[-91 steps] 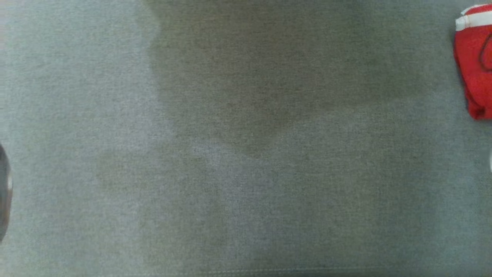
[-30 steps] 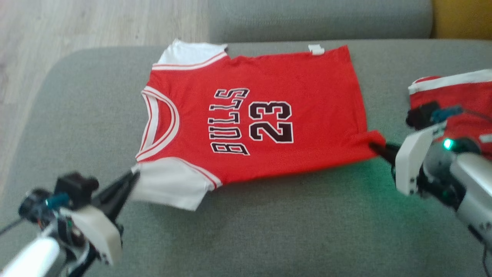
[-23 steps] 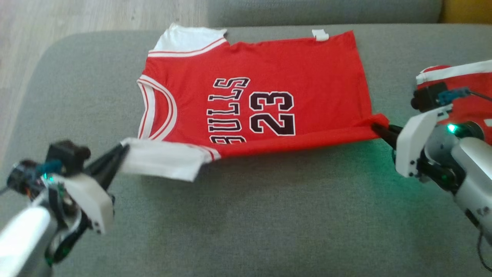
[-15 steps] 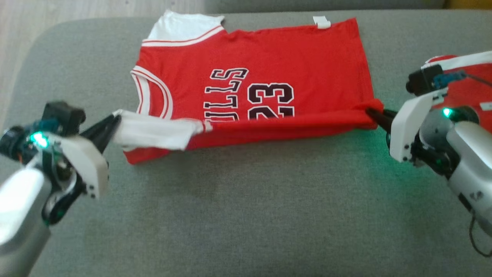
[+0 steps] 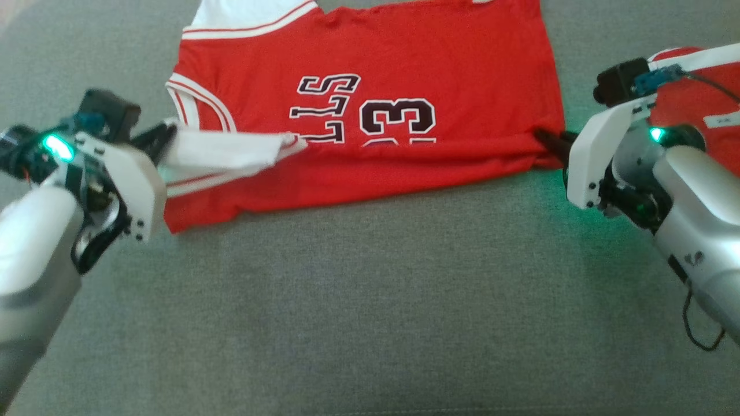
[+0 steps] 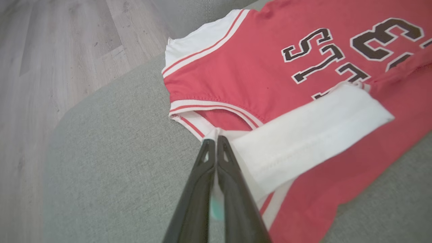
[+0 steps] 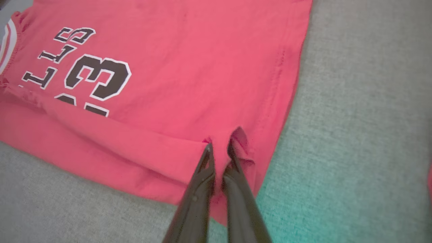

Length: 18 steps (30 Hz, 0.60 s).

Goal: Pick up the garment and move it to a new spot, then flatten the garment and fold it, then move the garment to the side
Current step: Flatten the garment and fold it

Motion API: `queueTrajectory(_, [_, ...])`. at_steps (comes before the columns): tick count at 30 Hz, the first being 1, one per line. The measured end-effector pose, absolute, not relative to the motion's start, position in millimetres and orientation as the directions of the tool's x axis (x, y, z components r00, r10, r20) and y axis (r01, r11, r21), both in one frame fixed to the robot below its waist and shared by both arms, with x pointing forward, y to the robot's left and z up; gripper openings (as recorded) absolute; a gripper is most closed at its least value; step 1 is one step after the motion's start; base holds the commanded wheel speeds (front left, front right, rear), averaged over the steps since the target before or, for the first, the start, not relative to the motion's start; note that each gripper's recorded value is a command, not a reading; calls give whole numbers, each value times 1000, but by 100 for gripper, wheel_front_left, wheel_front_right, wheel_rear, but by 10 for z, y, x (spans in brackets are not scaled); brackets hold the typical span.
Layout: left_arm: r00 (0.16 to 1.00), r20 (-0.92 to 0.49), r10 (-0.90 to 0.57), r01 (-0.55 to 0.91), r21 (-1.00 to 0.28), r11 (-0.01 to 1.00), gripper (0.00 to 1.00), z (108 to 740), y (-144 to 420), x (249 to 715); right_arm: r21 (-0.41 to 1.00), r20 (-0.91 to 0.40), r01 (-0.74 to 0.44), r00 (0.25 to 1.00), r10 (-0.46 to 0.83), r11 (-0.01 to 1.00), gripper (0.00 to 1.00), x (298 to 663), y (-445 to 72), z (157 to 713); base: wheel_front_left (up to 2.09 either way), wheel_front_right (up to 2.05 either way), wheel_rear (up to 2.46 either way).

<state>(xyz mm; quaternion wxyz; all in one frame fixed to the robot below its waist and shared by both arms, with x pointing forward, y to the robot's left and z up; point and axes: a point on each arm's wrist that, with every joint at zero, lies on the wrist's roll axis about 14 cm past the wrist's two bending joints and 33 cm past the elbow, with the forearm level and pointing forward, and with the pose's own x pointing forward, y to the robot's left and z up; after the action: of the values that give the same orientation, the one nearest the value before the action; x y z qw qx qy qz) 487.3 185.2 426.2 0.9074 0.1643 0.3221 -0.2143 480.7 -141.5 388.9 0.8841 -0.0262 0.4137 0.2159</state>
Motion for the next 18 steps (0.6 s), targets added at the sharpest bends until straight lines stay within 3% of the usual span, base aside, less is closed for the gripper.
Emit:
queueTrajectory(2, [706,-649,-283,498,172,850,0,4257,1837,4966,127,-734,-396,579,355,909,0,4877,-1425,3881,0,0,0])
queueTrajectory(3, [721,-631,-286,493,178,852,42,4281,1829,5034,117,-720,-390,600,349,913,96,4939,-1443,3896,0,0,0])
queueTrajectory(4, [741,-605,-290,488,190,852,100,4321,1814,5113,116,-703,-377,622,344,919,100,5008,-1461,3921,0,0,0])
queueTrajectory(12, [959,-170,-226,259,207,943,100,5099,1786,5687,178,-342,-296,876,341,938,100,5607,-1373,4632,0,0,0])
queueTrajectory(18, [991,42,-125,121,84,989,100,5531,1877,5635,221,-75,-297,944,320,929,100,5649,-1261,5189,0,0,0])
